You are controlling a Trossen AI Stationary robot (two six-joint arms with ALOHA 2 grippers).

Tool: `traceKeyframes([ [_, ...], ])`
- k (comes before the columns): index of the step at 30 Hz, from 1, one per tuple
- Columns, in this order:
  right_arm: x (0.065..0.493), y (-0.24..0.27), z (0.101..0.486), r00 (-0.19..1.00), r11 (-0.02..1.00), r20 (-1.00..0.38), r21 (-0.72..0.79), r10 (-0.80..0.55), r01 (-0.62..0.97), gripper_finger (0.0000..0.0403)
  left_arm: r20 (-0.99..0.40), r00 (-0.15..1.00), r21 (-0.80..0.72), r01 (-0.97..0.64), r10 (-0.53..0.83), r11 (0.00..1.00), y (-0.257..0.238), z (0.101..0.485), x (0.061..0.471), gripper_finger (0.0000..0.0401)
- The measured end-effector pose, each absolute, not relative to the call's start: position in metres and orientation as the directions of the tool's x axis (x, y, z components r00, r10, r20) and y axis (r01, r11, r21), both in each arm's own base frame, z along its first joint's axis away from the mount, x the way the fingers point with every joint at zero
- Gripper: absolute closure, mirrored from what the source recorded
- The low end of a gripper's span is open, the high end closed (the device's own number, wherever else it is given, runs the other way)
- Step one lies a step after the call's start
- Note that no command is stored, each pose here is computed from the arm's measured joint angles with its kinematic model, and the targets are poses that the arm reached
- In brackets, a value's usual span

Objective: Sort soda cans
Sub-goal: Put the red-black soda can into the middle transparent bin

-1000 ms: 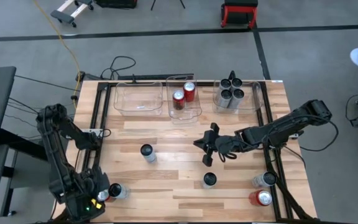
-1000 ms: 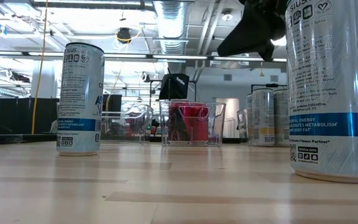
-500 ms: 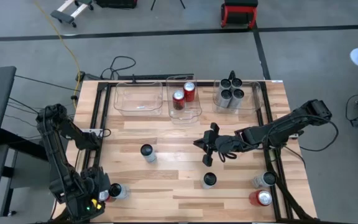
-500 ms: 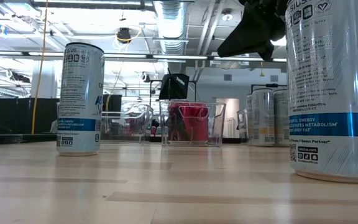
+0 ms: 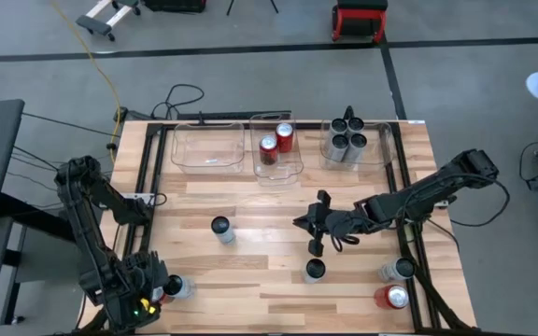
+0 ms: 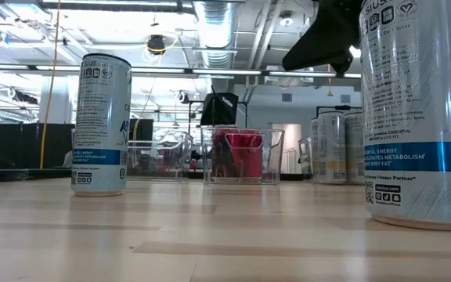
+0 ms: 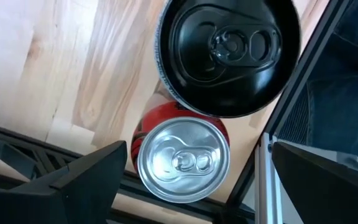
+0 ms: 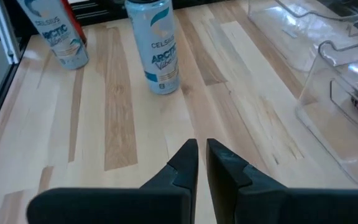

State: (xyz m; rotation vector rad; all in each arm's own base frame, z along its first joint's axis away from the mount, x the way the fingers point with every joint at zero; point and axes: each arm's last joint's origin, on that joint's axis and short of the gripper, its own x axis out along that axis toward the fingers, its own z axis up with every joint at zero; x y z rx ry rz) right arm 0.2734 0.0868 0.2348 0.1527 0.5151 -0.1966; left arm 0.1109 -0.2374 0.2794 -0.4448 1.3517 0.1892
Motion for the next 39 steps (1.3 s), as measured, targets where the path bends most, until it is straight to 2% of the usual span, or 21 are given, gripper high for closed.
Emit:
traceKeyframes([
  [6,0.273,0.088,0.235,0.853,0.971,-0.502,0.095,-0.143,0.219,0.0349,-0.968,0.232,-0.184,-0.389,-0.098,0.903,-0.236,0.275,0.111,0.0004],
  [14,0.273,0.088,0.235,0.853,0.971,-0.502,0.095,-0.144,0.220,0.0349,-0.983,0.162,-0.145,-0.395,-0.086,0.907,-0.233,0.262,0.108,0.0004],
  [20,0.273,0.088,0.235,0.853,0.971,-0.502,0.095,-0.144,0.220,0.0349,-0.979,0.195,-0.129,-0.390,-0.055,0.912,-0.234,0.259,0.110,0.0004],
  [29,0.273,0.088,0.235,0.853,0.970,-0.502,0.097,-0.144,0.221,0.0349,-0.988,0.156,-0.069,-0.323,-0.019,0.944,-0.242,0.246,0.112,0.0007],
  [34,0.273,0.088,0.235,0.853,0.971,-0.502,0.097,-0.144,0.221,0.0349,-0.992,0.125,-0.067,-0.305,-0.030,0.950,-0.242,0.246,0.111,0.0037],
  [39,0.273,0.088,0.235,0.853,0.971,-0.502,0.097,-0.144,0.221,0.0349,-0.994,0.104,-0.068,-0.303,-0.037,0.951,-0.243,0.246,0.110,0.0100],
])
